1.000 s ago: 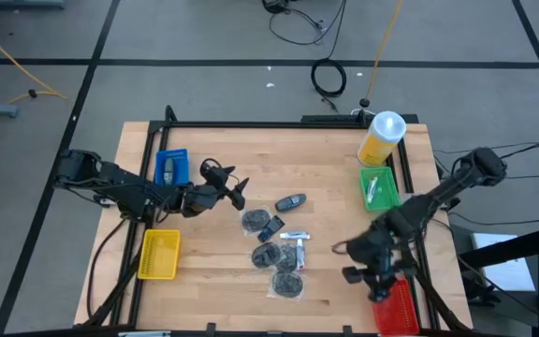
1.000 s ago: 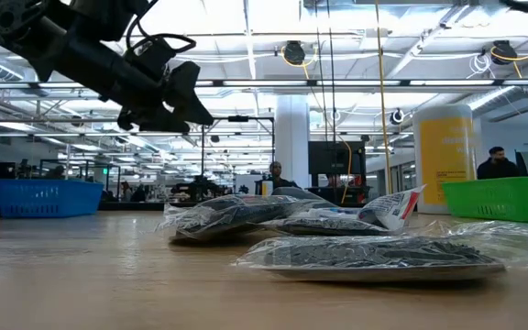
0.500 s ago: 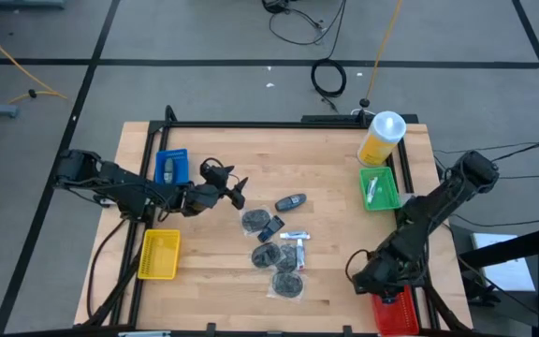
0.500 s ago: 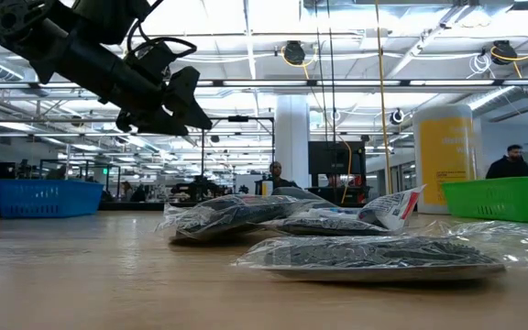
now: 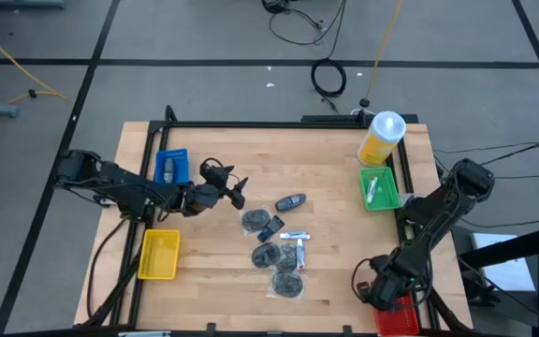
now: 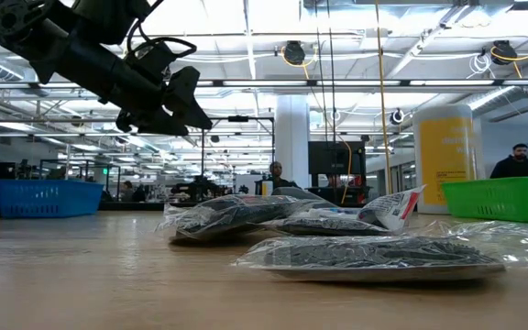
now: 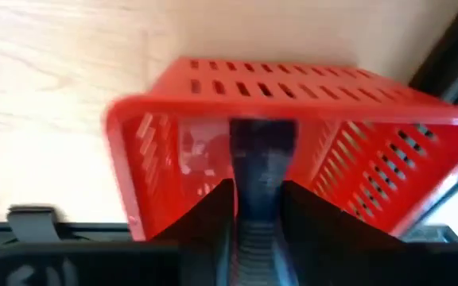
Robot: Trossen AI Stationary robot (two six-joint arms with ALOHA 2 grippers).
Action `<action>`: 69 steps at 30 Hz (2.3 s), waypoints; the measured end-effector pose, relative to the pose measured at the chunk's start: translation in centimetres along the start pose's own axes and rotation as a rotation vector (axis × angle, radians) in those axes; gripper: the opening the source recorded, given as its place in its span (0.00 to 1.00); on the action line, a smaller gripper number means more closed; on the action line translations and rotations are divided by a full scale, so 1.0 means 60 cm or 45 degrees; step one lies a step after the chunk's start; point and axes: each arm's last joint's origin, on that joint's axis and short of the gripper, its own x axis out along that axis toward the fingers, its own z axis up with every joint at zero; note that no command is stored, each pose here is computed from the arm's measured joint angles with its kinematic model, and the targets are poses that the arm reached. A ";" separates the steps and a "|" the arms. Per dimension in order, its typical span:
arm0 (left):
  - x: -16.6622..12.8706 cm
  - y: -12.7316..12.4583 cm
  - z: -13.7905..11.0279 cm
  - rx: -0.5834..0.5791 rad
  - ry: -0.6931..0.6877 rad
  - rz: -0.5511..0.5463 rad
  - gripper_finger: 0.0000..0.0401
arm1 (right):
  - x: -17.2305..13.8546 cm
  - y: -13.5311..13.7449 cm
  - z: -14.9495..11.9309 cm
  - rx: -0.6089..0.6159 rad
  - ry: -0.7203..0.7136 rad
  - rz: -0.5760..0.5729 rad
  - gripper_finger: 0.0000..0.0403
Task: Pick & Place Travel size toiletries
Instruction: Put the blue shave cream into the red bin, then put the black hairbrush into the yellow bin
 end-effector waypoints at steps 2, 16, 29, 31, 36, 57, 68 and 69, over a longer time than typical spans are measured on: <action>0.000 0.000 0.000 0.000 0.000 0.000 0.71 | 0.002 0.000 0.001 -0.006 -0.010 -0.006 0.27; -0.001 -0.001 0.001 0.018 -0.003 -0.011 0.71 | -0.066 -0.021 0.002 -0.190 0.228 0.082 0.47; -0.005 -0.012 0.006 0.079 -0.026 -0.130 0.71 | -0.188 -0.009 0.102 -0.649 -0.364 1.014 0.40; -0.005 -0.012 0.006 0.089 -0.022 -0.148 0.71 | -0.175 0.012 0.128 -0.807 -0.523 1.090 0.39; -0.006 -0.017 0.005 0.111 0.010 -0.266 0.71 | -0.141 0.053 0.195 -1.130 -0.943 1.241 0.39; 0.006 -0.037 0.014 0.183 0.620 -0.564 0.71 | -0.147 0.101 0.335 -1.669 -2.195 0.888 0.38; 0.067 -0.035 -0.022 0.170 0.931 -0.599 0.71 | -0.149 0.101 0.348 -1.746 -2.290 0.740 0.38; 0.069 -0.036 -0.028 0.189 0.946 -0.596 0.71 | -0.149 0.101 0.348 -1.757 -2.298 0.728 0.38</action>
